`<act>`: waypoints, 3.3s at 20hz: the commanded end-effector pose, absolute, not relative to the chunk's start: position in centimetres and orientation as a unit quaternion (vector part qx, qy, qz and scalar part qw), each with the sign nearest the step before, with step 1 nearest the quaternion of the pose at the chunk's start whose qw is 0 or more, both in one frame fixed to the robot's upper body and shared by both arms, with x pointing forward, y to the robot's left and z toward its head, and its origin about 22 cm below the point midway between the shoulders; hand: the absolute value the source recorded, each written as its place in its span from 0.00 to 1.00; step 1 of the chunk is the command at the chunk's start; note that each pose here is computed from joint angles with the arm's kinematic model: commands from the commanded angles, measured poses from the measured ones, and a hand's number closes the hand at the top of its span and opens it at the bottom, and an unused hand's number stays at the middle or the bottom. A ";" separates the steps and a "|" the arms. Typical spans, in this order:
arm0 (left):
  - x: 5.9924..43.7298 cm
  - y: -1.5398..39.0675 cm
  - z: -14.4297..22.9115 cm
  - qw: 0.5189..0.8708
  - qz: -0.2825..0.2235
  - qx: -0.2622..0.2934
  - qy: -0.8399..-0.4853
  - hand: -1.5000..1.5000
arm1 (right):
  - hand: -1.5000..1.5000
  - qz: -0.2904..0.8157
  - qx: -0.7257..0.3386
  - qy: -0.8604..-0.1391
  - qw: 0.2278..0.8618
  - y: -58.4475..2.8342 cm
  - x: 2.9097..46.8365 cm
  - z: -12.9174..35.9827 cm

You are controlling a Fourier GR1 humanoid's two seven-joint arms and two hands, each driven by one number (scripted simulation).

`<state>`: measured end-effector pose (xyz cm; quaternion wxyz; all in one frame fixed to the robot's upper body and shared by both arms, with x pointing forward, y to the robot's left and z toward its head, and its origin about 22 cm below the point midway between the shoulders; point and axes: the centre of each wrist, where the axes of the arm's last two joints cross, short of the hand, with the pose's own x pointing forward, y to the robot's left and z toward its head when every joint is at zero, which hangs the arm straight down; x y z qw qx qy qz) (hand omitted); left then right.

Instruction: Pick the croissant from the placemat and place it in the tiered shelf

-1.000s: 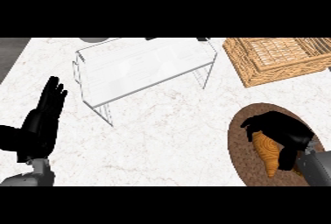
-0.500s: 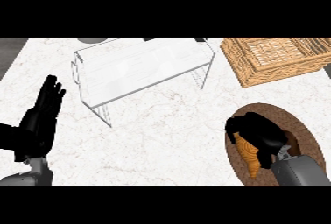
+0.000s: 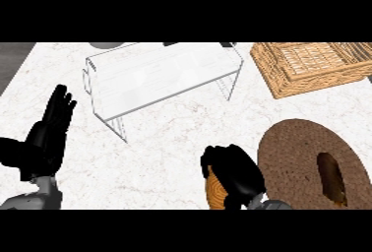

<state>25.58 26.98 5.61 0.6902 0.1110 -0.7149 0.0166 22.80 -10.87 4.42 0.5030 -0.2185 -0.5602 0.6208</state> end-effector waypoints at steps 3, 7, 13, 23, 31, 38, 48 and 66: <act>25.5 26.4 5.2 0.690 0.015 0.114 -0.715 0.50 | 1.00 0.481 -0.165 -0.651 0.564 -8.0 18.7 10.2; 25.5 26.6 5.2 0.691 0.017 0.112 -0.714 0.50 | 1.00 0.384 -0.201 -0.686 0.584 -7.1 17.4 14.6; 26.2 26.0 5.7 0.690 0.015 0.107 -0.716 0.50 | 1.00 0.321 -0.289 -0.703 0.565 -5.4 16.6 21.1; 26.0 26.3 5.6 0.688 0.018 0.104 -0.718 0.50 | 1.00 0.278 -0.316 -0.693 0.585 -2.6 24.4 24.8; 25.4 26.4 6.2 0.688 0.018 0.109 -0.717 0.50 | 1.00 0.253 -0.322 -0.695 0.591 -2.3 29.7 23.1; 25.5 25.4 5.1 0.684 0.006 0.105 -0.722 0.50 | 1.00 0.229 -0.324 -0.715 0.575 -2.5 34.7 18.8; 27.2 25.3 6.3 0.682 0.016 0.112 -0.723 0.50 | 1.00 0.225 -0.333 -0.719 0.567 -0.4 39.1 18.5; 26.9 27.1 5.1 0.681 0.015 0.102 -0.725 0.50 | 0.00 0.147 -0.194 -0.765 0.596 -2.1 41.1 16.9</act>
